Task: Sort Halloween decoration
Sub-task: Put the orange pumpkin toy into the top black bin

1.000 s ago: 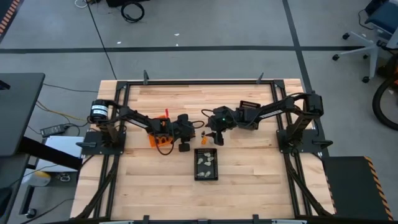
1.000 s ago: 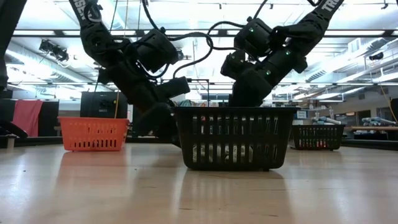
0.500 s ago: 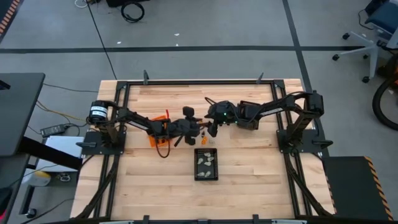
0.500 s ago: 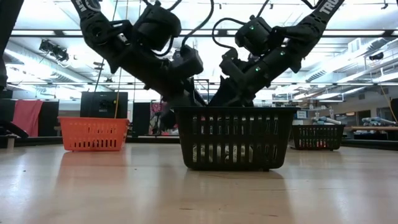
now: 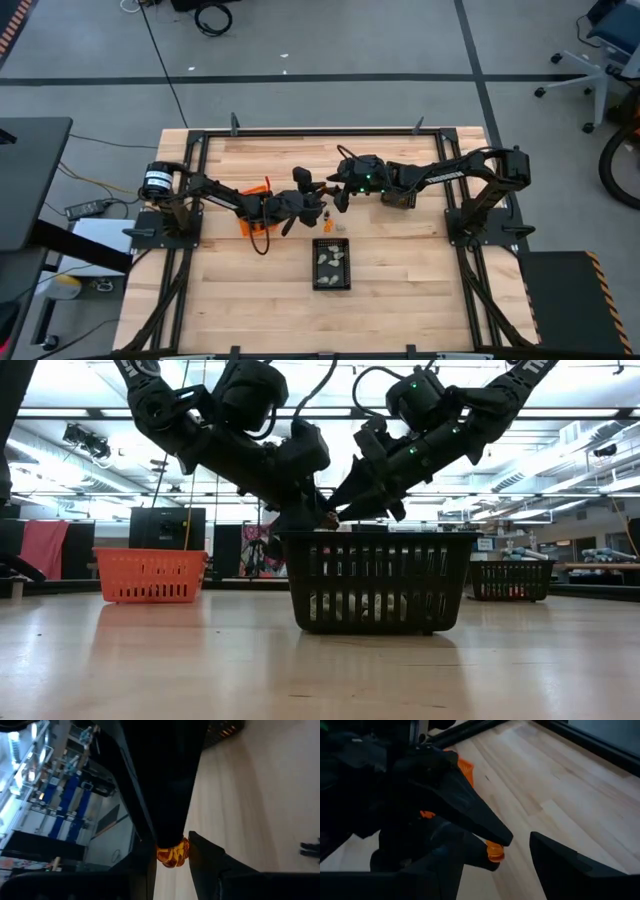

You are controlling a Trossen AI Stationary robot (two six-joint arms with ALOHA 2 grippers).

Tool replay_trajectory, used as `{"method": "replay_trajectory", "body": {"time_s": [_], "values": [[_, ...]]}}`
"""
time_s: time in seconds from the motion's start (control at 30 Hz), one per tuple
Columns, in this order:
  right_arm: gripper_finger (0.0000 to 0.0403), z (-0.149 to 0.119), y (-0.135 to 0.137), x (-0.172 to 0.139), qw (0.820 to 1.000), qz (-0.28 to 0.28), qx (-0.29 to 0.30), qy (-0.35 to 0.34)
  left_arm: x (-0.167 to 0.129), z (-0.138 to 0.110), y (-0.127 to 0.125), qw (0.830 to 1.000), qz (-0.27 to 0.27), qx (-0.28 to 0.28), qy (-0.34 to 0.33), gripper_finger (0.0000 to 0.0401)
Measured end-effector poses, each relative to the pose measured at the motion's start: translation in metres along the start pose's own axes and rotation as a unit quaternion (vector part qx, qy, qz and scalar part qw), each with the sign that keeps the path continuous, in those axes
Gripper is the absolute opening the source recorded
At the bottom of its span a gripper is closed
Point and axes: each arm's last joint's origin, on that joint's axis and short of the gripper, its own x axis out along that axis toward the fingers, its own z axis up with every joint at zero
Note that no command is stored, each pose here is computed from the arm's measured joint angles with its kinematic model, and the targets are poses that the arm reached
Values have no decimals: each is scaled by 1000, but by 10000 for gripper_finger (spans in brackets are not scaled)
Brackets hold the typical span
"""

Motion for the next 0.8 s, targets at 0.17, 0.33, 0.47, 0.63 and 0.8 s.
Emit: {"method": "replay_trajectory", "body": {"time_s": [0.17, 0.33, 0.47, 0.63, 0.8], "values": [[224, 1, 0, 0, 1000, 2, 5, -7, 0, 3, 5, 1000, 29, -1, -4, 96], [220, 4, 1, 0, 1000, 1, 5, -24, 0, 5, 7, 999, 45, -3, -8, 96], [204, 5, 0, 0, 1000, 0, 4, -26, -1, 5, 7, 999, 46, -5, -9, 95], [177, 5, -1, 0, 1000, -3, 0, -27, -1, 6, 8, 999, 49, -13, -12, 91], [146, 6, -1, 0, 1000, -2, -4, -27, -1, 7, 9, 998, 53, -21, -16, 80]]}}
